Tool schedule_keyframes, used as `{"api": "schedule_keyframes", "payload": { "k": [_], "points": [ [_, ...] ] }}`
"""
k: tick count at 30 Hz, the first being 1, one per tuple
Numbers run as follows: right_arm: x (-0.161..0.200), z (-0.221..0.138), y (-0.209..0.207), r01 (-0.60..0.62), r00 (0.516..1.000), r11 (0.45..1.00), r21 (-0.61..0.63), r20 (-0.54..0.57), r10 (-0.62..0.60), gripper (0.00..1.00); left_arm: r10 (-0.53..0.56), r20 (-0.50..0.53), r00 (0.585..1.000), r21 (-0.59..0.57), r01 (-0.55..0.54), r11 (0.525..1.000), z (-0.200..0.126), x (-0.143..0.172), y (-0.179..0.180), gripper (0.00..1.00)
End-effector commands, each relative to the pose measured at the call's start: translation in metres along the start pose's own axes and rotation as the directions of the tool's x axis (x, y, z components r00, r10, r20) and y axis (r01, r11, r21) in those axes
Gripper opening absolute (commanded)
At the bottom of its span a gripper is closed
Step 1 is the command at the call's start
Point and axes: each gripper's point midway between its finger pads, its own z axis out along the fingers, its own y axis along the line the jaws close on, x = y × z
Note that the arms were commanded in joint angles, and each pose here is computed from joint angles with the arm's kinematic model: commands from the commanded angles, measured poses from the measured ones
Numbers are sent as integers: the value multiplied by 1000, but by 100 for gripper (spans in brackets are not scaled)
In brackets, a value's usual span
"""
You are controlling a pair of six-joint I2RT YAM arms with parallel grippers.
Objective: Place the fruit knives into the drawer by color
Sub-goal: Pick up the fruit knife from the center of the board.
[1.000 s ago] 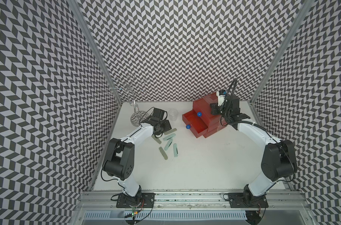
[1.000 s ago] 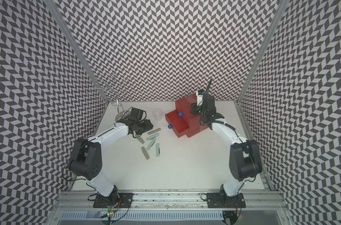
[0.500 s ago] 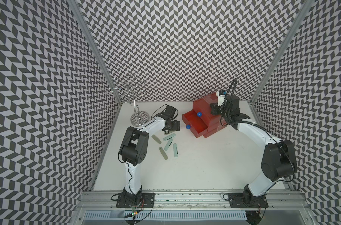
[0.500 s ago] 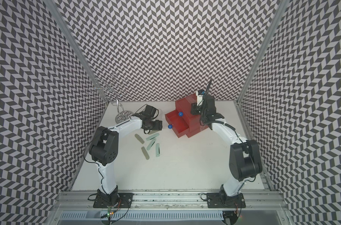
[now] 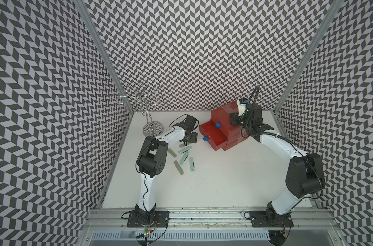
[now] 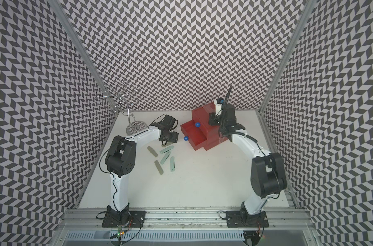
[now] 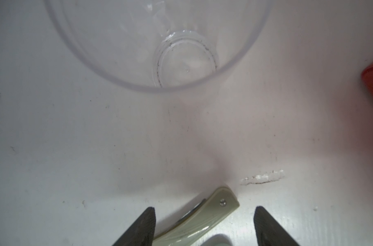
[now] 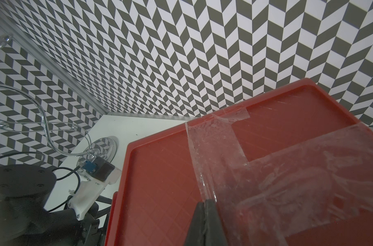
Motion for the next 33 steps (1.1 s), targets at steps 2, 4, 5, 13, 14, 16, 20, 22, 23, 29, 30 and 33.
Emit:
{"api": "schedule_keyframes", "payload": {
  "k": [2, 4, 5, 13, 14, 16, 20, 22, 23, 29, 30, 33],
  "points": [
    [195, 12, -33, -119, 823, 985, 127, -542, 169, 0, 12, -8, 1000, -30, -13, 999, 0, -1, 5, 74],
    [195, 12, -33, -118, 823, 985, 128, -541, 169, 0, 13, -12, 1000, -26, -14, 1000, 1, 1, 4, 74],
    [194, 12, -33, -119, 824, 985, 127, -540, 170, 0, 14, -15, 1000, -23, -14, 1000, 1, 3, 4, 74],
    [195, 12, -33, -121, 823, 984, 127, -542, 171, 0, 14, -32, 999, 3, -14, 1000, 5, 13, 0, 74],
    [195, 12, -32, -121, 823, 985, 126, -542, 171, 0, 15, -36, 999, 0, -15, 1000, 6, 14, 1, 74],
    [195, 12, -32, -121, 824, 985, 127, -541, 171, 0, 17, -38, 999, -1, -17, 1000, 6, 15, 1, 74],
    [195, 12, -33, -121, 823, 985, 127, -542, 171, 0, 22, -44, 999, -13, -23, 1000, 8, 16, 3, 74],
    [195, 13, -33, -122, 823, 984, 127, -541, 172, 0, 25, -49, 998, -17, -26, 1000, 9, 17, 3, 74],
    [195, 13, -33, -122, 824, 984, 127, -540, 172, 0, 26, -54, 998, -19, -27, 999, 11, 19, 3, 74],
    [196, 13, -33, -122, 823, 984, 128, -542, 172, 0, 30, -68, 997, -38, -32, 999, 15, 23, 8, 74],
    [196, 13, -32, -123, 822, 984, 126, -543, 172, 0, 29, -71, 997, -41, -32, 999, 15, 24, 9, 74],
    [196, 13, -33, -123, 822, 984, 128, -543, 173, 0, 24, -79, 997, -49, -28, 998, 18, 26, 12, 74]
  ]
}}
